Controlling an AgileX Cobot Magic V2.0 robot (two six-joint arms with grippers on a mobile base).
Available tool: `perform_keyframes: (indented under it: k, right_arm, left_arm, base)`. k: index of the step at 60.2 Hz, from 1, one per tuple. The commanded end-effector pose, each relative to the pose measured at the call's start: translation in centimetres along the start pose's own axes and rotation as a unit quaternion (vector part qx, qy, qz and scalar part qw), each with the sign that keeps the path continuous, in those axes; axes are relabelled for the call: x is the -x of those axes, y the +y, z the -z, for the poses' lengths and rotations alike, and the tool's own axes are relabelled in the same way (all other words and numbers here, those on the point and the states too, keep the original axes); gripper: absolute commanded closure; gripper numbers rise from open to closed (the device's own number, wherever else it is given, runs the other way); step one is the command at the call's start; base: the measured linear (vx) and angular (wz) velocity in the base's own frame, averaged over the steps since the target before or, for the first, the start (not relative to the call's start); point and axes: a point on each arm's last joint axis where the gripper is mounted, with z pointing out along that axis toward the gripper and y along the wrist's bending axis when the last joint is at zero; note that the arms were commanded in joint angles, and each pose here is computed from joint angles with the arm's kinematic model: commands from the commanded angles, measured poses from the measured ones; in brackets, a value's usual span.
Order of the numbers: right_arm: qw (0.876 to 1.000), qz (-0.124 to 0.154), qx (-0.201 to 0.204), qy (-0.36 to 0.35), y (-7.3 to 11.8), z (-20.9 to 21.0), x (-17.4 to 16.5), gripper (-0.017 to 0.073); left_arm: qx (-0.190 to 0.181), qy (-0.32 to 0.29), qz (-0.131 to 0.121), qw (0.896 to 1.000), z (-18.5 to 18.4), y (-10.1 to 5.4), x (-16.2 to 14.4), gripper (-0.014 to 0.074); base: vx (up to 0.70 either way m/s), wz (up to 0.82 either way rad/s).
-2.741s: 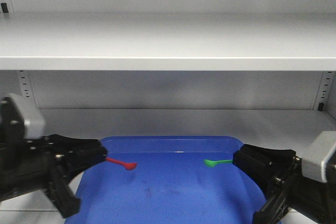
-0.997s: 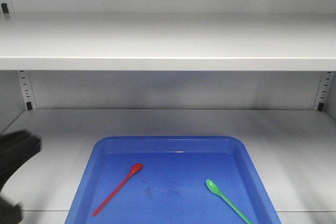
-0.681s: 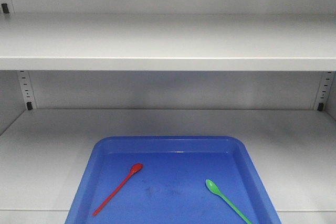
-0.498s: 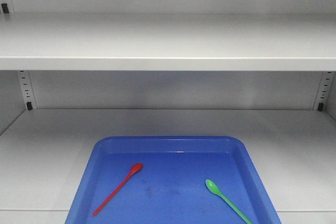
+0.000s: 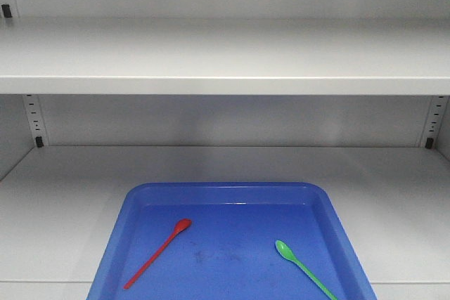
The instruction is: Sort red and green spoons into left cabinet
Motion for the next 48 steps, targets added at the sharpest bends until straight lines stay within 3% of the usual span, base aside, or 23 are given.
perform_keyframes:
  k: [1, 16, 19, 27, 32, 34, 41, 44, 45, 46, 48]
  right_arm:
    - [0.999, 0.004, 0.026, -0.036, 0.6, 0.0, 1.5, 0.0562]
    - [0.999, 0.005, 0.026, -0.037, 0.6, 0.0, 1.5, 0.0562]
    - [0.999, 0.005, 0.026, -0.037, 0.6, 0.0, 1.5, 0.0562]
    - [0.999, 0.005, 0.025, -0.036, 0.6, 0.0, 1.5, 0.0562]
    - [0.999, 0.005, 0.025, -0.036, 0.6, 0.0, 1.5, 0.0562]
    - [0.999, 0.005, 0.025, -0.036, 0.6, 0.0, 1.5, 0.0562]
    - [0.999, 0.005, 0.025, -0.036, 0.6, 0.0, 1.5, 0.0562]
    - [0.999, 0.005, 0.025, -0.036, 0.6, 0.0, 1.5, 0.0562]
    - [0.999, 0.005, 0.025, -0.036, 0.6, 0.0, 1.5, 0.0562]
    - [0.999, 0.005, 0.025, -0.036, 0.6, 0.0, 1.5, 0.0562]
    - [0.999, 0.005, 0.025, -0.036, 0.6, 0.0, 1.5, 0.0562]
  left_arm:
    - [-0.014, -0.02, 0.041, 0.999, -0.1, -0.2, 1.1, 0.0593]
    - [-0.005, -0.017, 0.036, 0.999, -0.1, -0.1, 1.0, 0.0593]
    - [0.019, -0.012, 0.018, 1.0, -0.1, 0.4, 0.9, 0.0592]
    - [0.104, -0.016, 0.02, 0.994, 0.6, 1.7, 1.0, 0.0591]
    - [0.147, -0.03, -0.016, 0.989, 1.4, 2.2, 1.3, 0.0591]
    - [0.155, -0.031, -0.051, 0.986, 1.6, 2.2, 1.4, 0.0591]
    - [0.176, -0.024, -0.124, 0.976, 2.3, 2.0, 1.4, 0.0591]
    - [0.183, -0.015, -0.146, 0.972, 2.5, 2.0, 1.3, 0.0591]
    - [0.186, -0.015, -0.136, 0.973, 2.7, 1.9, 1.3, 0.0591]
    - [0.19, -0.01, -0.145, 0.971, 2.7, 1.9, 1.2, 0.0591]
    - [0.196, -0.006, -0.138, 0.971, 2.9, 1.9, 1.1, 0.0591]
  base:
    - [0.0, 0.0]
    - [0.0, 0.0]
    - [0.0, 0.0]
    - [0.0, 0.0]
    - [0.0, 0.0]
    - [0.0, 0.0]
    - [0.0, 0.0]
    - [0.0, 0.0]
    - [0.0, 0.0]
    - [0.0, 0.0]
    - [0.0, 0.0]
